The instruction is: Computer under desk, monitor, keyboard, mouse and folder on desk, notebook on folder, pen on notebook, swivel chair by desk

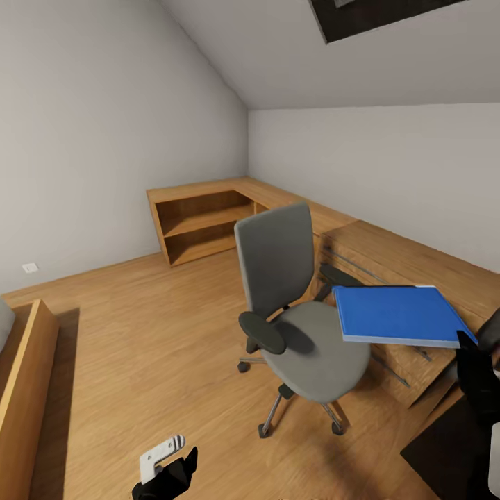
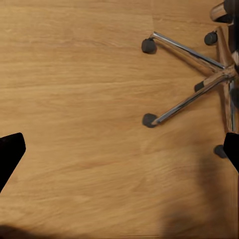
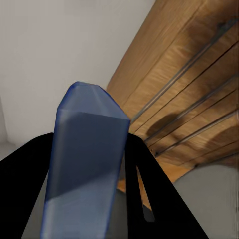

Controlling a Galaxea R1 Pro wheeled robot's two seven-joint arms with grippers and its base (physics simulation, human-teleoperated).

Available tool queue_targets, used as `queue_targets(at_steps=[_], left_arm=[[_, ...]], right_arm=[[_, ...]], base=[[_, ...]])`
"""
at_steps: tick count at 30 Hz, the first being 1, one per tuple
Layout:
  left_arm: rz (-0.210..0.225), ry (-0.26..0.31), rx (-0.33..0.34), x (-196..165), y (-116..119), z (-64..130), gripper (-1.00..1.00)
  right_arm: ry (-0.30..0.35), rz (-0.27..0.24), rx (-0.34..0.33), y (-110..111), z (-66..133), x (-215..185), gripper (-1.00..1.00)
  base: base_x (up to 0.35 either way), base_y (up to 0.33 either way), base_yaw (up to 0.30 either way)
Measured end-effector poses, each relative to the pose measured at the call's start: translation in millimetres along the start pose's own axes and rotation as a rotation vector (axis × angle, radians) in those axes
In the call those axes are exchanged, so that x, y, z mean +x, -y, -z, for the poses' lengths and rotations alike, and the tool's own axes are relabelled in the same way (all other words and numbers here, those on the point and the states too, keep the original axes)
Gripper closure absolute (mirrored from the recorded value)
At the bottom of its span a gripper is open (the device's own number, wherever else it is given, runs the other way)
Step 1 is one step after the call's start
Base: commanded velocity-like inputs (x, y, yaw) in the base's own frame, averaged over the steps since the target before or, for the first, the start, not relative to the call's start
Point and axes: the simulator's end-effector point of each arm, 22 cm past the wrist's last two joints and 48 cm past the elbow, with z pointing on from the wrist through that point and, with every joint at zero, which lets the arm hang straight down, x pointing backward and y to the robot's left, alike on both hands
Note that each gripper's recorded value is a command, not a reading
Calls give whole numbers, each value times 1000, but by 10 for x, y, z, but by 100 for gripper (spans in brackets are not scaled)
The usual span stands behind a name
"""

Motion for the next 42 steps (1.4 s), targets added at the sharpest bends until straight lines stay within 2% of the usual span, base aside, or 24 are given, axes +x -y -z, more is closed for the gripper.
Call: queue_targets(at_steps=[16,28,34,42], left_arm=[[-2,0,0,-175,93,204,-100],[-7,-7,5,-257,203,362,-100],[-16,-20,-39,-249,172,442,-100],[-33,-54,-59,-155,170,516,-100]], right_arm=[[28,-4,19,-171,38,-236,100],[36,-2,24,-334,57,-357,100],[44,-1,24,-424,64,-414,100],[57,-2,29,-515,86,-512,100]], base=[[-264,0,-266],[-16,0,-267],[0,0,-267],[0,0,-269]])
